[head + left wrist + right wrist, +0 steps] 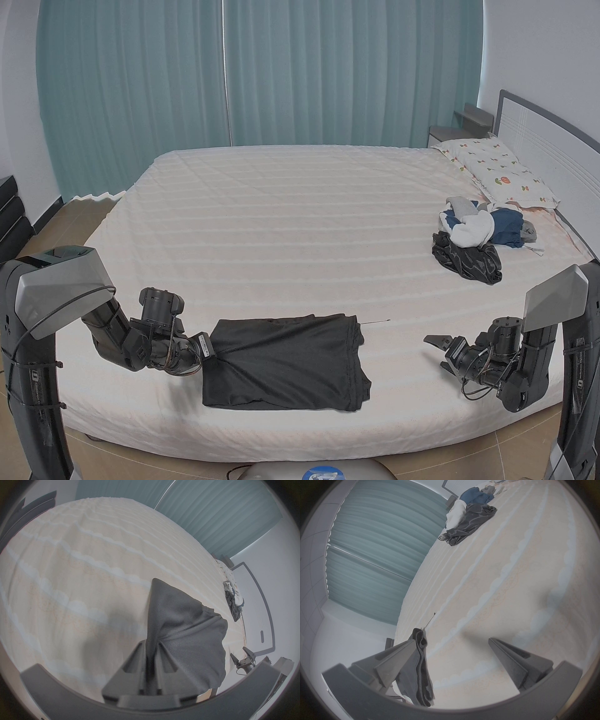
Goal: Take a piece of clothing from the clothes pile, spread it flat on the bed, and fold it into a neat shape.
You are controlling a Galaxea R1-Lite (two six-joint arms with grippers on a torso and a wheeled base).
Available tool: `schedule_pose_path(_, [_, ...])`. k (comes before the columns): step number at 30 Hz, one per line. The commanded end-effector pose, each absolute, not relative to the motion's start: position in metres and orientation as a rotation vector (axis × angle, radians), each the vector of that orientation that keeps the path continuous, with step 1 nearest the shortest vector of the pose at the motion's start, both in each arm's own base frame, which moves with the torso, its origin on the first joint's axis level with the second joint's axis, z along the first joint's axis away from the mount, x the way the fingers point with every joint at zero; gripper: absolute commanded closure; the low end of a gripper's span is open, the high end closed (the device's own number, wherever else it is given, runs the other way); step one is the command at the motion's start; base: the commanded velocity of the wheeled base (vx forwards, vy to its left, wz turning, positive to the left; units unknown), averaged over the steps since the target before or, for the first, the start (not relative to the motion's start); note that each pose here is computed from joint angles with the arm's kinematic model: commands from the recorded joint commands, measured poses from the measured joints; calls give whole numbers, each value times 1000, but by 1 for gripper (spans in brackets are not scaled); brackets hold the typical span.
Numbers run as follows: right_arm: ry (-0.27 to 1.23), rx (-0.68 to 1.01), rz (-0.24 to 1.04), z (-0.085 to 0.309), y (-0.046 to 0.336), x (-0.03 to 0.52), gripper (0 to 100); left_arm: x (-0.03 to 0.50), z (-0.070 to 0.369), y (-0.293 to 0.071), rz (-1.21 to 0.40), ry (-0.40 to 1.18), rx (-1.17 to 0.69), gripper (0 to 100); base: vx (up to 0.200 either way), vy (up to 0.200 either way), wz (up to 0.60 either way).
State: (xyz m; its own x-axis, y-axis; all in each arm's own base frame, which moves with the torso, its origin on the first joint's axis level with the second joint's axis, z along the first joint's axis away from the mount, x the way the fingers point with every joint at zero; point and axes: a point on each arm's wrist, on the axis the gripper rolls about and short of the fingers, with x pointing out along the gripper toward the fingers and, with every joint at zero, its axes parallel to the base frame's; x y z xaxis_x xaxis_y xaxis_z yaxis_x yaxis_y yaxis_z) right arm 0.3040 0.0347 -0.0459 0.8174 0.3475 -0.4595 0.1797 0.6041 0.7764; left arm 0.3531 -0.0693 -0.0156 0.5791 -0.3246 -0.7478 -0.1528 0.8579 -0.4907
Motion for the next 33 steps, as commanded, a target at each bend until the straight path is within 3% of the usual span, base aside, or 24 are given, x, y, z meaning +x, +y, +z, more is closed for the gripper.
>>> schedule_pose_path(1, [619,931,114,-45,36,304,0,351,-13,-70,-110,959,-550,0,0,0,0])
schedule_pose_path(11, [619,929,116,-45,36,305,0,368,-8,-69,-119,885,-566,0,0,0,0])
schedule_pose_path(25, [618,884,93,-53,44,306,0,411,-25,-96,-125,818,-588,0,0,0,0])
schedule_pose_path(26, [614,882,88,-53,44,306,0,412,-25,-96,-124,816,-588,100,0,0,0])
schedule_pose_path(33, [612,883,84,-53,43,306,0,413,-22,-95,-70,786,-600,100,0,0,0])
